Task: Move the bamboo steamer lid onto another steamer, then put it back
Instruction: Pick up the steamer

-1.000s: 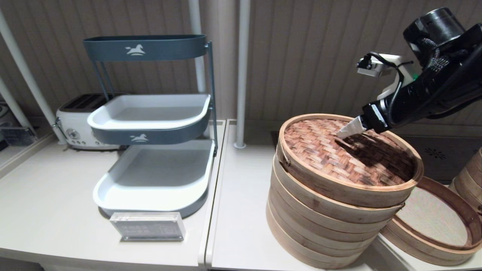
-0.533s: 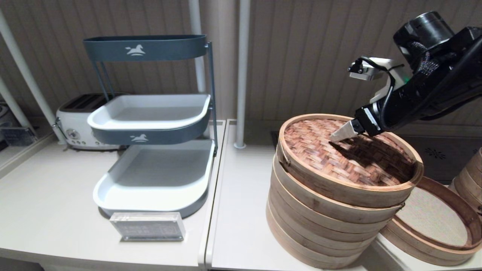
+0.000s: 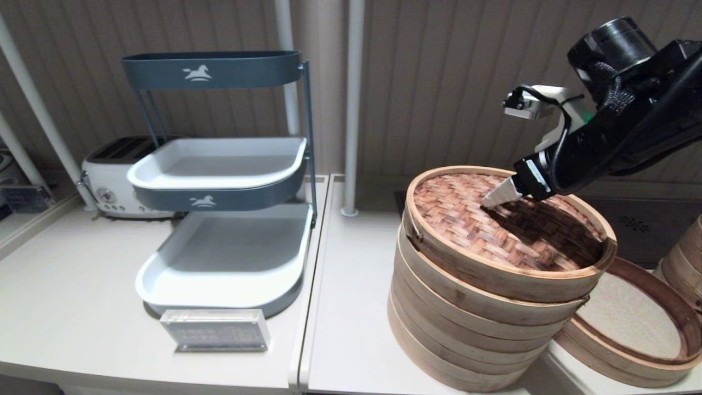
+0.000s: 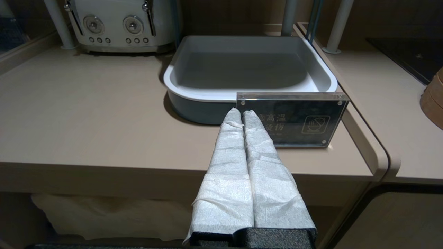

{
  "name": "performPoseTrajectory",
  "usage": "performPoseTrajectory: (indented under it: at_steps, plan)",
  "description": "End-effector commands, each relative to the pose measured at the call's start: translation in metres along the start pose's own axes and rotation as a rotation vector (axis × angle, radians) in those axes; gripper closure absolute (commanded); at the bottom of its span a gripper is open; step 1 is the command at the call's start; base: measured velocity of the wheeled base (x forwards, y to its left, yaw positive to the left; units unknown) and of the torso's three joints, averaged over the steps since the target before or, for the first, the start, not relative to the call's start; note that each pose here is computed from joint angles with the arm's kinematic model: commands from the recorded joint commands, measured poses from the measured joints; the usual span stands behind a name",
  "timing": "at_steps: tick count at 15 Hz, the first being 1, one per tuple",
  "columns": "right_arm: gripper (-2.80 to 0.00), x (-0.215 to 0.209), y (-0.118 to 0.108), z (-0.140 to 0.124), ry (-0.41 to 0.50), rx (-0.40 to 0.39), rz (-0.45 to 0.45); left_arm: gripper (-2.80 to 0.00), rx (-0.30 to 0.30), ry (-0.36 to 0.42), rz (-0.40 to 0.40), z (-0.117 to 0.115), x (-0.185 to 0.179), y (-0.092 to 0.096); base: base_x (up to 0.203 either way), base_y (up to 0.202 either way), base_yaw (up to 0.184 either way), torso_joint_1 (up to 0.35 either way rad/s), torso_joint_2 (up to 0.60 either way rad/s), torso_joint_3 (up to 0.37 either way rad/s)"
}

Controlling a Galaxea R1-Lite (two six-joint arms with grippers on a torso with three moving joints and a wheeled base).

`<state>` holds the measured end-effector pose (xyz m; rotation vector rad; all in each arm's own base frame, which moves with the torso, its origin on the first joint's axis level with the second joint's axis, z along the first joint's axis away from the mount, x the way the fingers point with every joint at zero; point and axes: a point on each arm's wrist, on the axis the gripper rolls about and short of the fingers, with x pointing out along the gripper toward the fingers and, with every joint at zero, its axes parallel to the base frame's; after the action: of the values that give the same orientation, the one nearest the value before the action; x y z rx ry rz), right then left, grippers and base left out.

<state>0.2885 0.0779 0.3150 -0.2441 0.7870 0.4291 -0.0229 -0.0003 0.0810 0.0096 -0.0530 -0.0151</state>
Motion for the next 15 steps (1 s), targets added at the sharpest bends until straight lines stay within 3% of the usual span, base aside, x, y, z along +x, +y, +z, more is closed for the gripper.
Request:
performPoseTrajectory:
  at_steps: [1, 10, 15]
  plan:
    - [0.0, -0.001, 0.0007, -0.001, 0.005, -0.002, 0.005, 0.0, 0.0, 0.027, 0.0, -0.0078, 0.0017, 0.0, 0.0, 0.0, 0.0, 0.0, 0.0, 0.0]
    - [0.0, 0.004, 0.0028, -0.004, 0.027, -0.002, 0.023, 0.0, 0.0, 0.025, 0.0, -0.0076, 0.0017, 0.0, 0.0, 0.0, 0.0, 0.0, 0.0, 0.0]
    - [0.0, -0.0049, 0.0024, 0.0003, -0.012, -0.005, 0.012, 0.0, 0.0, 0.025, 0.0, -0.0076, 0.0017, 0.0, 0.0, 0.0, 0.0, 0.0, 0.0, 0.0]
